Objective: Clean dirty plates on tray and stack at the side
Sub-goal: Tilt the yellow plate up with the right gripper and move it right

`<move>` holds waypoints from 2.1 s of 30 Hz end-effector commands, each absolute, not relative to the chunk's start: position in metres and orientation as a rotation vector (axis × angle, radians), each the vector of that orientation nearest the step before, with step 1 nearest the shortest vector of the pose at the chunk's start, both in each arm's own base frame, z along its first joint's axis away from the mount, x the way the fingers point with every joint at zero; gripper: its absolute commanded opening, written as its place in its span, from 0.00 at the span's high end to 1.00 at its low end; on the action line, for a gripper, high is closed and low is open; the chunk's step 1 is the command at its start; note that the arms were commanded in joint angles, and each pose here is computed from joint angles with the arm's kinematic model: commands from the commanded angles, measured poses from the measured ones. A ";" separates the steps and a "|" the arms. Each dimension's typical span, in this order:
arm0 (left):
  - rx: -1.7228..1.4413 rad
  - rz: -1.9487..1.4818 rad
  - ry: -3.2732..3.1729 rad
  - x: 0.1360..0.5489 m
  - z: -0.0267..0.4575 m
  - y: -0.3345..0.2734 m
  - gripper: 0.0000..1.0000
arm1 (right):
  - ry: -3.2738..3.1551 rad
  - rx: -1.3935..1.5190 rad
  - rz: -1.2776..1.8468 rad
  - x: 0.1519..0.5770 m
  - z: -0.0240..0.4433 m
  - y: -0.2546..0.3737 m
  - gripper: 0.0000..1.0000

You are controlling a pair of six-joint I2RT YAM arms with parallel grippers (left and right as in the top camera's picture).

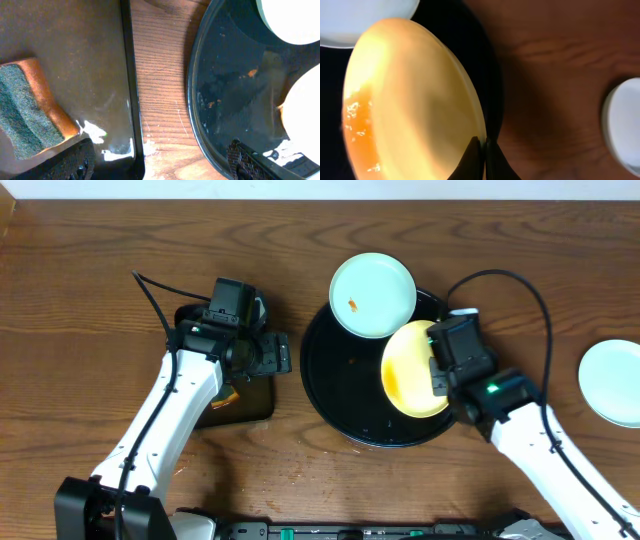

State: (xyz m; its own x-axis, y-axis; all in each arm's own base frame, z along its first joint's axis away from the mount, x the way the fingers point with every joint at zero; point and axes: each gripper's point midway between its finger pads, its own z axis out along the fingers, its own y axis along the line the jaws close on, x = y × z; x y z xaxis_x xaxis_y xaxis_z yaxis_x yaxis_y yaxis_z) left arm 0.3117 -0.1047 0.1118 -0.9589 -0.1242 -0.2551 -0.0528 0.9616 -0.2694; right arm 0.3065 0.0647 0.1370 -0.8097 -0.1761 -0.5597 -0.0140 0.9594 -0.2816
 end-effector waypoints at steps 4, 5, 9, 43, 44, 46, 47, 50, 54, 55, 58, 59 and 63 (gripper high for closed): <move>-0.125 -0.365 2.827 0.315 0.116 -0.104 0.14 | 2.489 -0.092 -0.340 0.306 0.141 0.068 0.99; -0.125 -0.365 2.827 0.315 0.116 -0.104 0.14 | 2.506 -0.085 -0.330 0.305 0.138 0.068 0.99; -0.125 -0.365 2.827 0.315 0.116 -0.104 0.13 | 2.602 -0.093 -0.258 0.302 0.117 0.072 0.99; -0.125 -0.365 2.827 0.315 0.116 -0.104 0.12 | 3.072 -0.068 0.061 0.296 -0.022 0.064 0.99; -0.125 -0.365 2.827 0.315 0.116 -0.104 0.12 | 3.059 -0.060 0.063 0.297 -0.017 0.063 0.99; -0.125 -0.365 2.827 0.315 0.116 -0.104 0.12 | 3.017 -0.052 0.065 0.302 -0.002 0.061 0.99; -0.125 -0.365 2.827 0.315 0.116 -0.104 0.12 | 2.991 -0.050 0.049 0.305 0.006 0.059 0.99; -0.125 -0.365 2.827 0.315 0.116 -0.104 0.12 | 2.889 -0.060 -0.059 0.311 0.039 0.050 0.99; -0.125 -0.365 2.827 0.315 0.116 -0.104 0.12 | 2.728 -0.084 -0.199 0.314 0.090 0.044 0.99; -0.125 -0.365 2.827 0.315 0.116 -0.104 0.12 | 2.688 -0.088 -0.220 0.314 0.101 0.044 0.99; -0.125 -0.365 2.827 0.315 0.116 -0.104 0.12 | 2.547 -0.089 -0.292 0.314 0.138 0.045 0.99; -0.125 -0.365 2.827 0.315 0.116 -0.104 0.12 | 2.497 -0.096 -0.323 0.314 0.150 0.046 0.99; -0.125 -0.365 2.827 0.315 0.116 -0.104 0.12 | 2.361 -0.113 -0.417 0.311 0.181 0.049 0.99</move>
